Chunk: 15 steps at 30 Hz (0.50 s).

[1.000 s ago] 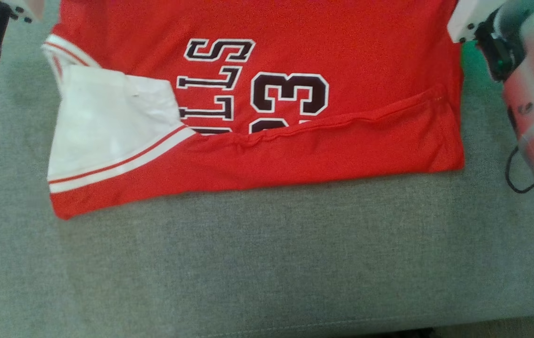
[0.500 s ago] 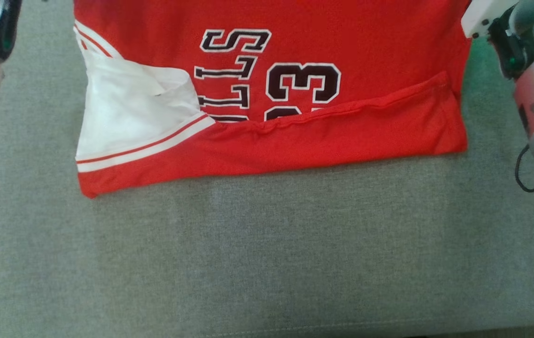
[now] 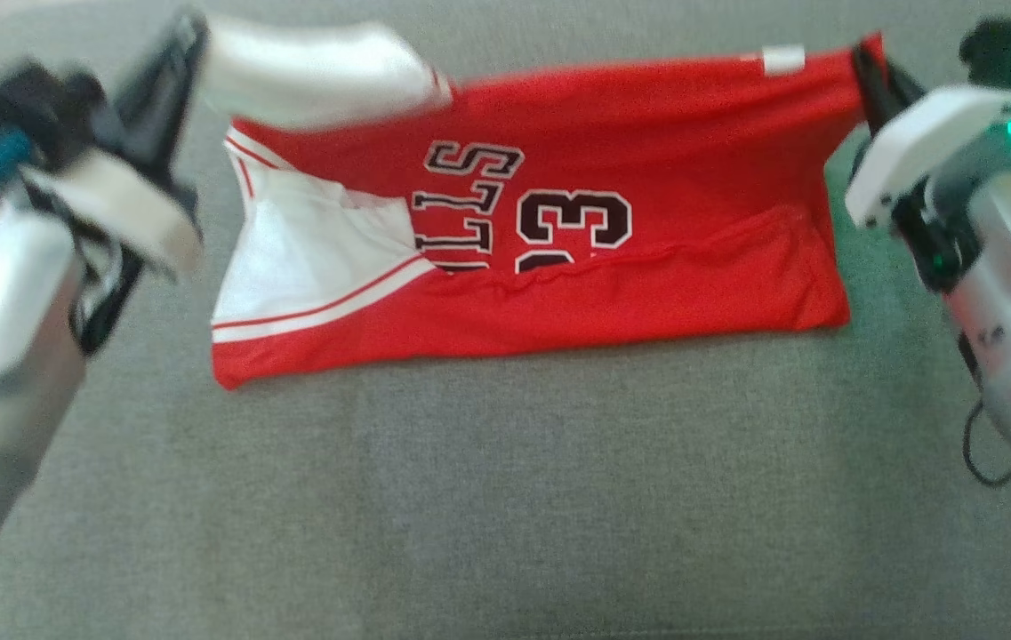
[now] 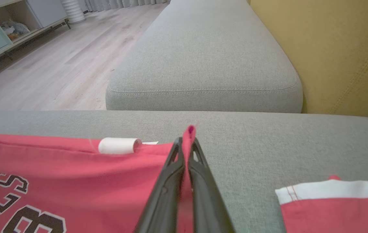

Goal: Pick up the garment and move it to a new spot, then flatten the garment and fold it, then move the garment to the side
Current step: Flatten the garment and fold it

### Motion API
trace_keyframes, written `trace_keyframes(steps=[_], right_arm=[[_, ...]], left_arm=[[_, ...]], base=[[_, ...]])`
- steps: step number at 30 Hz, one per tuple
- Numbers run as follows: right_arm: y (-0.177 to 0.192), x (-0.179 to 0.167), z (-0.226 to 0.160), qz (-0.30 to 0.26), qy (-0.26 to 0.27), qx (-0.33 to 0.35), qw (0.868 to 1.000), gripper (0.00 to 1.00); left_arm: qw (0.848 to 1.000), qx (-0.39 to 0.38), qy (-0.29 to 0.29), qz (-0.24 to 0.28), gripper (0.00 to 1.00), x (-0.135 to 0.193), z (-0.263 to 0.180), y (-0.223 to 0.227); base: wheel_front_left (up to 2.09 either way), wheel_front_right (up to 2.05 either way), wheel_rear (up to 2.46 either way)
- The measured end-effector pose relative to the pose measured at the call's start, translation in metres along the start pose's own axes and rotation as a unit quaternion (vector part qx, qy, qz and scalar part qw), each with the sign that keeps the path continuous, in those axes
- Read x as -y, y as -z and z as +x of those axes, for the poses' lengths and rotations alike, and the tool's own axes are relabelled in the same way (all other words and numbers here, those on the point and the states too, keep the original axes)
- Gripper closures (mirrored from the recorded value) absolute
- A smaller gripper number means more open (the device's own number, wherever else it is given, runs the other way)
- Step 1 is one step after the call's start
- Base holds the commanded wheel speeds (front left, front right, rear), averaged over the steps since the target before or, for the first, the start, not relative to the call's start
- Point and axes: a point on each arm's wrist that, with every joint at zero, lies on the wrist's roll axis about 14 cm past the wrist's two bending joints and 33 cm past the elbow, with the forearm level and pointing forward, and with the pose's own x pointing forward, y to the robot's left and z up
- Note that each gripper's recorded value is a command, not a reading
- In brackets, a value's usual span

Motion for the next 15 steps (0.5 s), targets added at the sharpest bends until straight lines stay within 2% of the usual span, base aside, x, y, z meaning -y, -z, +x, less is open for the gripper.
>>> trace_keyframes(steps=[4, 9, 15], right_arm=[[0.013, -0.005, -0.018, 0.008, -0.008, -0.026, 1.000, 1.00], [0.047, -0.013, -0.038, 0.003, -0.025, -0.086, 0.996, 1.00], [0.084, -0.014, -0.057, -0.010, -0.040, -0.157, 0.987, 1.00]], left_arm=[[0.998, -0.048, 0.031, -0.001, 1.00, 0.019, -0.036, 0.019], [0.992, -0.110, 0.061, -0.017, 1.00, 0.040, -0.078, 0.049], [0.987, -0.142, 0.074, -0.019, 1.00, 0.050, -0.101, 0.067]], base=[[0.00, 0.00, 0.00], [0.00, 0.00, 0.00], [0.00, 0.00, 0.00]])
